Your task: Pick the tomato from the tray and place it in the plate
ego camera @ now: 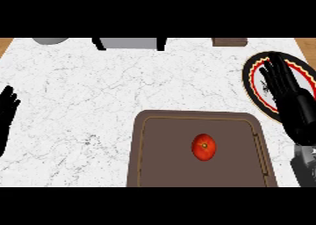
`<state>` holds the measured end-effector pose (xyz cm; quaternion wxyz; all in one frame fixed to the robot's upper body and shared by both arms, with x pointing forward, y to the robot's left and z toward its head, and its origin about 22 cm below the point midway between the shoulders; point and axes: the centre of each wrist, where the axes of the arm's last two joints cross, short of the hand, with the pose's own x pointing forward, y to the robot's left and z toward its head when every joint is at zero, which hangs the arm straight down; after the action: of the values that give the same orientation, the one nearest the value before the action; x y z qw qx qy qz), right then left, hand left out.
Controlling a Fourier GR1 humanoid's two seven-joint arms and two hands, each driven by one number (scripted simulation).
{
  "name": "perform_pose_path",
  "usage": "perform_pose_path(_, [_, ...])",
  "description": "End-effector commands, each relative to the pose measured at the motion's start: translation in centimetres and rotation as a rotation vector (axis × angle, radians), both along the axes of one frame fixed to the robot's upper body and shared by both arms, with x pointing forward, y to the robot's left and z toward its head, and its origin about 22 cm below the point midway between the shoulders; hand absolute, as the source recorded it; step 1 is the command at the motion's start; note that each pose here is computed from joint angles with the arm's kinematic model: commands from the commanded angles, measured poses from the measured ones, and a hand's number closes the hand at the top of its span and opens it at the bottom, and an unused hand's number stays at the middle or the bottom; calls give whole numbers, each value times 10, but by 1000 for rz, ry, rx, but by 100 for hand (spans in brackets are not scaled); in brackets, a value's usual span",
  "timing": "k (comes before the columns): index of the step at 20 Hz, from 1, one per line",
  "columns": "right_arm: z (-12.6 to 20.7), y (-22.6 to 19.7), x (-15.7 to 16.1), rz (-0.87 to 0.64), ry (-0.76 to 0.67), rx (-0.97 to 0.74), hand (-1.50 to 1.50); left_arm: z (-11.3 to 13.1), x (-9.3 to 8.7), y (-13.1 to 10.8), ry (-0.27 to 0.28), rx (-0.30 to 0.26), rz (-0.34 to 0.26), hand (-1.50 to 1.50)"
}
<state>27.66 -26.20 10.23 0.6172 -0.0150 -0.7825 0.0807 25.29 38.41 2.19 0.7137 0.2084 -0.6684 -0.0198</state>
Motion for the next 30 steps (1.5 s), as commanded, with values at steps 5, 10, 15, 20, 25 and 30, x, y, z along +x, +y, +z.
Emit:
perform_pose_path(5, [60,24,49,431,-163,12,150,-48,-2,-85,232,-226,-164,0])
perform_pose_path(10, [28,-16,81,138,-197,-193,-150,-59,-5,-150,286,-343,-268,0])
perform_pose_path(15, [-13,-31,89,296,-240,-40,-150,-69,-18,-144,305,-360,-234,0])
perform_pose_path(20, [1,-55,85,380,-232,-176,-150,-66,-28,-138,331,-371,-212,0])
perform_pose_path(25, [37,-69,83,540,-111,-569,-150,-66,-32,-145,330,-373,-217,0])
perform_pose_path(30, [56,-13,85,630,-98,-767,-150,-56,-19,-139,331,-365,-222,0])
